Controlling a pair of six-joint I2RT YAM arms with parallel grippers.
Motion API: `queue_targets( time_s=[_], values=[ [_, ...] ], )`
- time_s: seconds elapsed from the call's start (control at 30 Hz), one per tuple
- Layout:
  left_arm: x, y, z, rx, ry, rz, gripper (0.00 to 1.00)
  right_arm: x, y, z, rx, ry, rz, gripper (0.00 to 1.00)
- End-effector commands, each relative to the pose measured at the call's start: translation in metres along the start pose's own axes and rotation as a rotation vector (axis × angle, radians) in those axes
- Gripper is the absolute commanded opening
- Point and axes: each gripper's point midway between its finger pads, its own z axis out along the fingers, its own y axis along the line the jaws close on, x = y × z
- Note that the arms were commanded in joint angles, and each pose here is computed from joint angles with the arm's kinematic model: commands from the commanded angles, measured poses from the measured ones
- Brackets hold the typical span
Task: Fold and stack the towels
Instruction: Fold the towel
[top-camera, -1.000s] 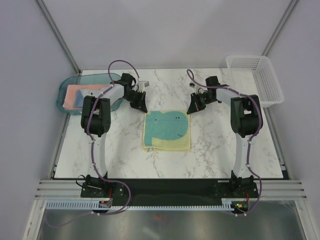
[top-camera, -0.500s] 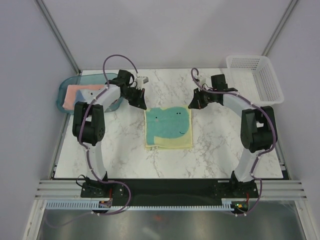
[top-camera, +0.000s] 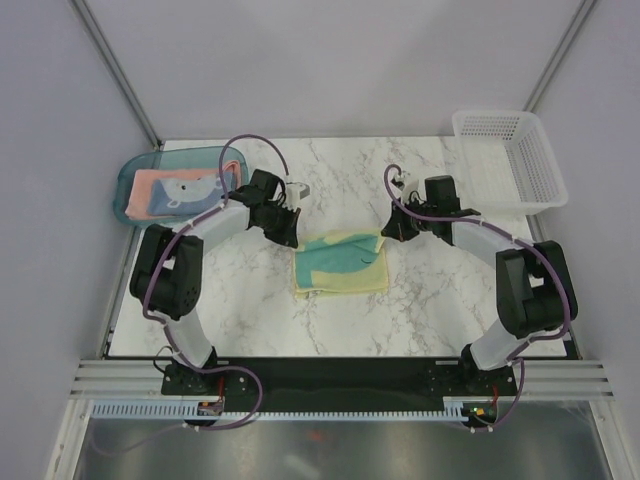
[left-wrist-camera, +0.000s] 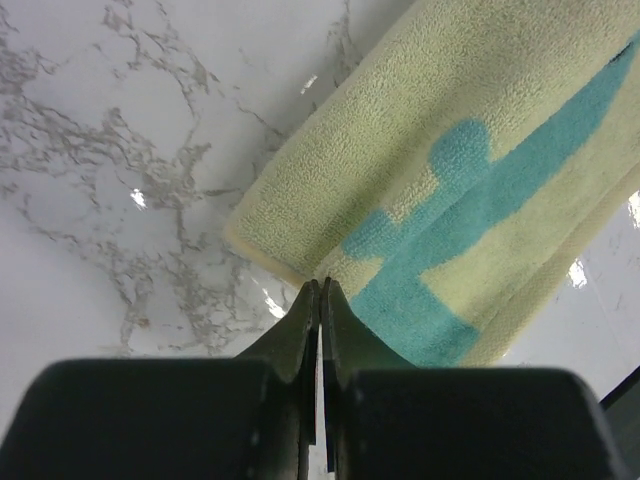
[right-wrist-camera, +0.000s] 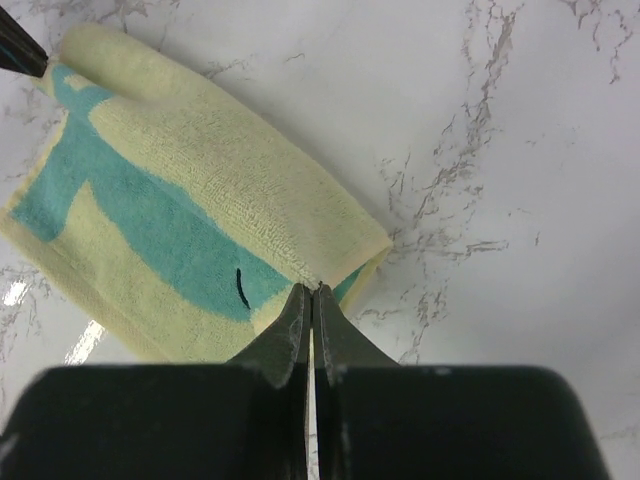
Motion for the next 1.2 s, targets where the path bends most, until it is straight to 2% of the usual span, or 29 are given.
queue_targets(
  time_s=[0.0,0.17,0.57,0.6,0.73,0.83,1.0,1.17],
  values=[
    [-0.026,-0.003,-0.021,-0.1,-0.142,0.012,0.02,-0.032,0.0,-0.015,0.059,-0.149,-0.058,0.0],
    [-0.027,-0.025,-0.034,-0.123,-0.186,0.05,0.02,-0.041,0.007,-0.029,0.075,-0.229,-0.093,0.0],
    [0.01,-0.046,-0.042,-0.152,-0.111,0.07,0.02,-0.027,0.016,-0.042,0.099,-0.276,-0.085,0.0],
    [0.012,-0.046,-0.044,-0.156,-0.111,0.071,0.02,-0.025,0.016,-0.043,0.101,-0.277,-0.047,0.0],
    [0.017,-0.051,-0.056,-0.162,-0.125,0.078,0.02,-0.016,0.02,-0.046,0.11,-0.257,-0.017,0.0],
    [0.022,-0.058,-0.059,-0.14,-0.126,0.049,0.02,-0.009,0.035,-0.047,0.056,-0.24,-0.029,0.0],
    [0.041,-0.065,-0.051,-0.115,-0.073,0.027,0.02,0.002,0.052,-0.051,0.021,-0.26,-0.028,0.0],
    [0.053,-0.073,-0.047,-0.112,-0.037,0.011,0.02,0.028,0.054,-0.048,0.034,-0.19,0.018,0.0]
  ],
)
